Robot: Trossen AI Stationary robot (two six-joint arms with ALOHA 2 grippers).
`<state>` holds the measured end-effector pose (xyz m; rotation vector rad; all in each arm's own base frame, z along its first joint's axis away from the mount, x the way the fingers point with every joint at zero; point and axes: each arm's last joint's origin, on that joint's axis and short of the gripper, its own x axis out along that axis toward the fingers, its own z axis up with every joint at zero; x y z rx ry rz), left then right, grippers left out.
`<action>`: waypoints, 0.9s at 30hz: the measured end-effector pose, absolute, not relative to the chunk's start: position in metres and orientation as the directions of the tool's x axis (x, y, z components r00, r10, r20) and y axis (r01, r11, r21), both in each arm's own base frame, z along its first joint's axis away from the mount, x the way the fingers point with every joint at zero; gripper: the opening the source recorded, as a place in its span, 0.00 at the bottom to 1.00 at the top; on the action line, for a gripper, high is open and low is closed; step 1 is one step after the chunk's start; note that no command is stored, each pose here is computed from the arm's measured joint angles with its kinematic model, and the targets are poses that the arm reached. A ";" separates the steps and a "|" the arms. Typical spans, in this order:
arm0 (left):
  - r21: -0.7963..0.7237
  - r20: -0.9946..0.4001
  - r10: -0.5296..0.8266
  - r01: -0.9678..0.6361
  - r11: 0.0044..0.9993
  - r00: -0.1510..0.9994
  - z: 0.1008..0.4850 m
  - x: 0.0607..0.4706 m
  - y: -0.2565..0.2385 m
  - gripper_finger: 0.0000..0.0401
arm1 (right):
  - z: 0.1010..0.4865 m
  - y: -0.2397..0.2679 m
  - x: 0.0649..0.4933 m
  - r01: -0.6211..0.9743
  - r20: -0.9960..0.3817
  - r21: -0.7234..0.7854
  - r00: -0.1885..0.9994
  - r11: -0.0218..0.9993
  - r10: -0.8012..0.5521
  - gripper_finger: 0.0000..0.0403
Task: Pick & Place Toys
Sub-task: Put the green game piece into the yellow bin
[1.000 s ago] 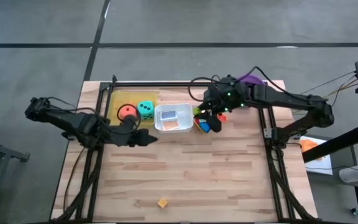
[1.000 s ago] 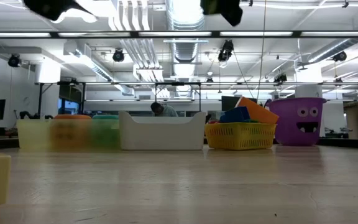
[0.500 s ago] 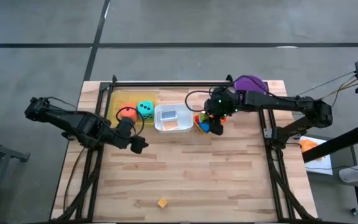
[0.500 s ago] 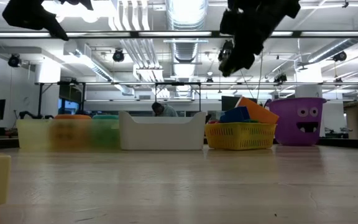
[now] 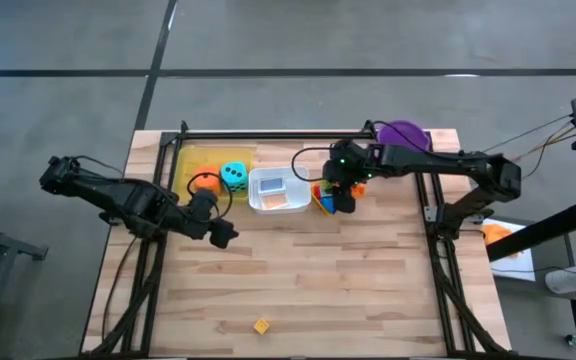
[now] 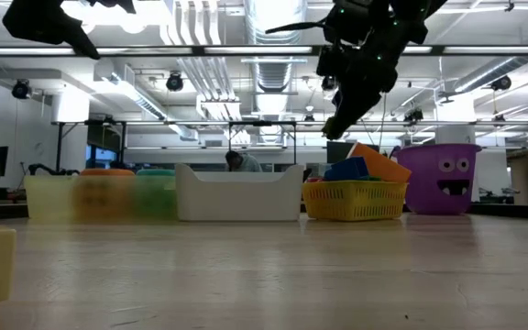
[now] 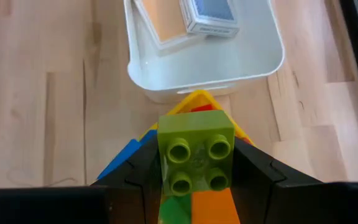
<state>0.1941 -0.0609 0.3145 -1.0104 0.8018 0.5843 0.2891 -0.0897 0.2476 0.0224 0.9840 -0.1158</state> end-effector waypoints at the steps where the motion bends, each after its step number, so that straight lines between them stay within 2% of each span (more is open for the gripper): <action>1: -0.508 -0.809 0.066 -0.750 0.423 0.585 0.314 0.194 -0.061 0.82 | 0.246 -0.091 0.291 0.105 -0.835 -0.034 0.543 0.994 -0.086 0.33; 10: -0.510 -0.808 0.066 -0.751 0.419 0.585 0.315 0.194 -0.061 0.82 | 0.232 -0.095 0.302 0.076 -0.893 -0.018 0.448 0.997 -0.051 0.33; 27: -0.512 -0.808 0.065 -0.752 0.416 0.586 0.314 0.194 -0.061 0.82 | 0.228 -0.095 0.302 0.032 -0.902 -0.038 0.430 0.999 -0.048 0.33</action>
